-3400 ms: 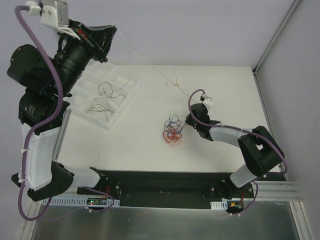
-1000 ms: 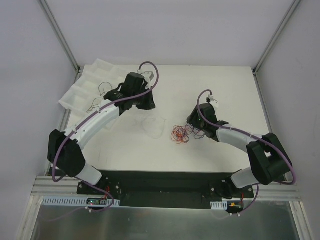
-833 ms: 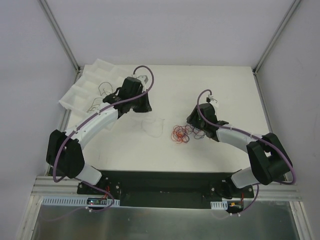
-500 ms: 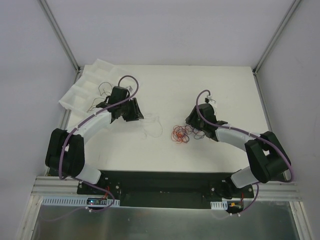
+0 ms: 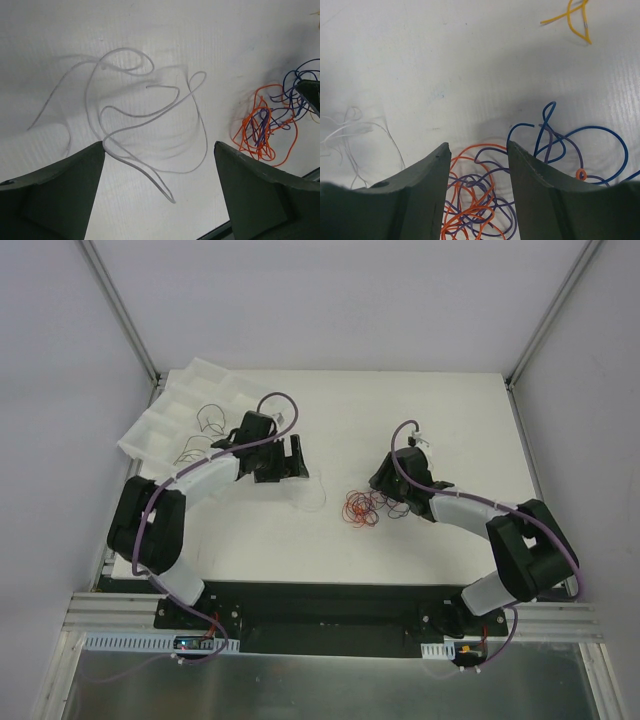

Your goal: Untangle the cables

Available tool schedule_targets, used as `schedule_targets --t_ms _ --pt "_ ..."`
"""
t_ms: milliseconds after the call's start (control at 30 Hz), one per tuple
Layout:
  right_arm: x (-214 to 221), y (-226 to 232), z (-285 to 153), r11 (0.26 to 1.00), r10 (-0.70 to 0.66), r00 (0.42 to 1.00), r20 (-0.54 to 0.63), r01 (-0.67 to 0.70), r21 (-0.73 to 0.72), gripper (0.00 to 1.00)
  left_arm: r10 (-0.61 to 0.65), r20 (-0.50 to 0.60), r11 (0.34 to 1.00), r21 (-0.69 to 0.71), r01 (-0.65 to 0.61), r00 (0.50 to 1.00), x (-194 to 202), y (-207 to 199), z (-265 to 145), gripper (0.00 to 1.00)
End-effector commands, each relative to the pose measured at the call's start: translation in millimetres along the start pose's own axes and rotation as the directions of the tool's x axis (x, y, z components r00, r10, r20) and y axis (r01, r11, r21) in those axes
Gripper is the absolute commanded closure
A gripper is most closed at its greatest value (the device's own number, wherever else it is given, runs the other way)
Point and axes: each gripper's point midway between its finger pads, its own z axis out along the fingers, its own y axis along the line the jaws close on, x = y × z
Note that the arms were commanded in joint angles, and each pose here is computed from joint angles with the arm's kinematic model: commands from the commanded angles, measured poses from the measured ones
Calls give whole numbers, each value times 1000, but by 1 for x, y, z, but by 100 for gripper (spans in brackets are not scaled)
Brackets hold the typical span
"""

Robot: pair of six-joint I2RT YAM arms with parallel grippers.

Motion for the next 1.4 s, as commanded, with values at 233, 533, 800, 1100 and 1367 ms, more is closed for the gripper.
schedule_targets --t_ms 233,533,800,1100,1367 --pt "-11 13 3 999 5 1000 14 -5 -50 48 290 -92 919 -252 -304 953 -19 30 34 18" --pt "-10 15 5 997 16 1000 -5 -16 -70 48 455 -192 855 -180 -487 870 -20 31 47 44" --pt "-10 15 6 996 28 1000 -13 -29 -83 48 448 -241 862 -138 -487 861 -11 32 57 81" --pt "-11 19 1 987 32 999 40 -25 -158 48 411 12 900 -162 -404 911 -86 4 -5 100" --pt "-9 42 -22 936 7 996 92 25 -352 48 163 233 975 111 -192 959 -192 -27 -43 100"
